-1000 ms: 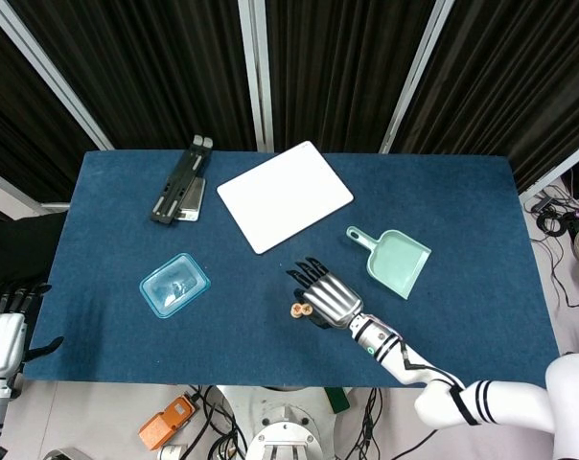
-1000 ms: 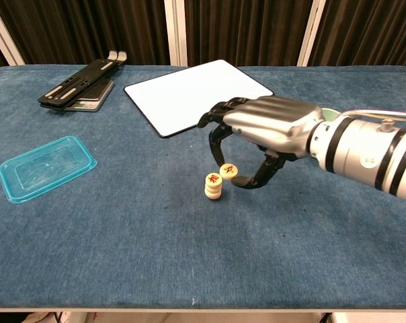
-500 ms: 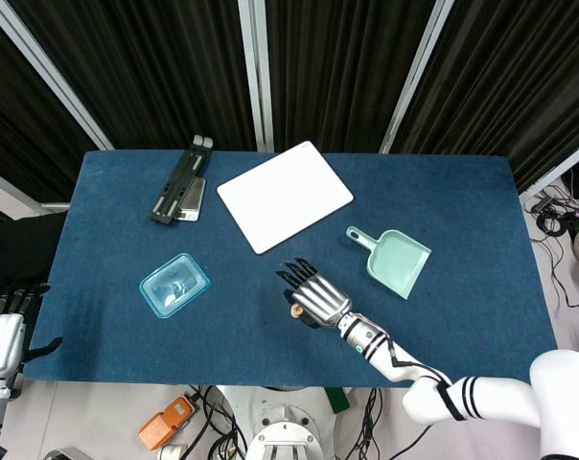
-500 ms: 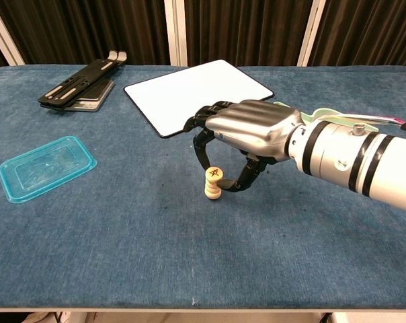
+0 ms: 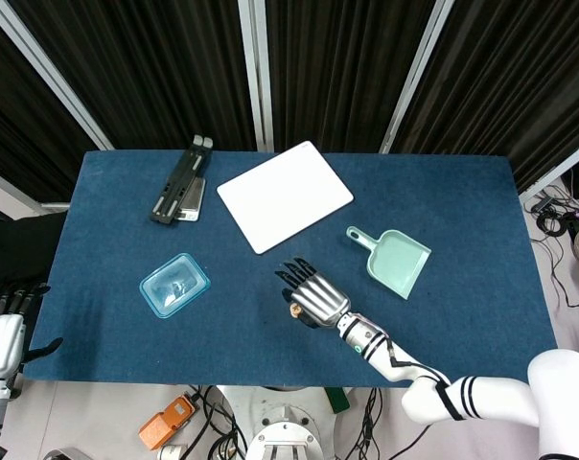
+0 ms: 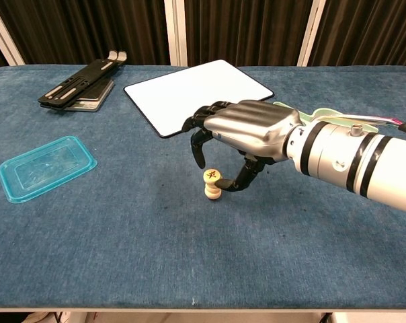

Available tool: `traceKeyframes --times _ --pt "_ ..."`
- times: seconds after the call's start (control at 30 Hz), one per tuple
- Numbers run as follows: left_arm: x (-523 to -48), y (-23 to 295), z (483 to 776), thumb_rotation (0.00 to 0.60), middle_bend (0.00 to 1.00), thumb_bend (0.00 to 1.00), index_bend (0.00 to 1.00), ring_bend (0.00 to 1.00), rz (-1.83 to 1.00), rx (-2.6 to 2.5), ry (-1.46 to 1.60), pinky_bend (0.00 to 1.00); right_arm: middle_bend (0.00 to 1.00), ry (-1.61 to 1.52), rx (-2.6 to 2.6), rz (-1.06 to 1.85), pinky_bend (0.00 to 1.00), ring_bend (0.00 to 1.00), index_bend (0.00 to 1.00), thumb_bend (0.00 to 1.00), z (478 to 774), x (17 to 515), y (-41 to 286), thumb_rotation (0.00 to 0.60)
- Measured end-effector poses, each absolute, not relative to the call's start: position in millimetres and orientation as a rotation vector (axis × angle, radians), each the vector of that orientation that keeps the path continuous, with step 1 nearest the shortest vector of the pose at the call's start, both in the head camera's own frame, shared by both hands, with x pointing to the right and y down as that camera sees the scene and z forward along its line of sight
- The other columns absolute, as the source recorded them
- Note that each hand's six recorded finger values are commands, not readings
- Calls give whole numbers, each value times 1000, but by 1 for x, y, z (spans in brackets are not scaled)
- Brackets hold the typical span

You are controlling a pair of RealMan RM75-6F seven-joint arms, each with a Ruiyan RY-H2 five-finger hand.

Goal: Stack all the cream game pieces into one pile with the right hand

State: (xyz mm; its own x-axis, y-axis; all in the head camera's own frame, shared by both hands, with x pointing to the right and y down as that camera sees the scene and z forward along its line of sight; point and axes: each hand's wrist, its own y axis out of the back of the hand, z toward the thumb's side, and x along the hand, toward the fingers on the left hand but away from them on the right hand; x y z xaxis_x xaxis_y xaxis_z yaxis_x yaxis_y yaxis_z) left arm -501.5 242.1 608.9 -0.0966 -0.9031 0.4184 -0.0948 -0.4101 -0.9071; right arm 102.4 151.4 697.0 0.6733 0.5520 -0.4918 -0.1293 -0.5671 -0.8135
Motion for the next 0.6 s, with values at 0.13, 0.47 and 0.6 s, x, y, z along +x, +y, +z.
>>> traceKeyframes --times 0.13,0.47,0.6 --pt "-501 241 609 600 135 69 196 77 -1575 -1523 1114 0 165 -373 -1961 936 21 6 452 466 689 108 146 600" --pt "-496 235 609 600 136 69 195 77 -1548 -1532 1107 0 156 -626 -1737 1073 69 11 77 435 648 212 122 600" --pt "-489 231 608 600 135 69 195 77 -1529 -1537 1099 0 119 -753 -1608 1188 61 2 37 427 617 285 129 600"
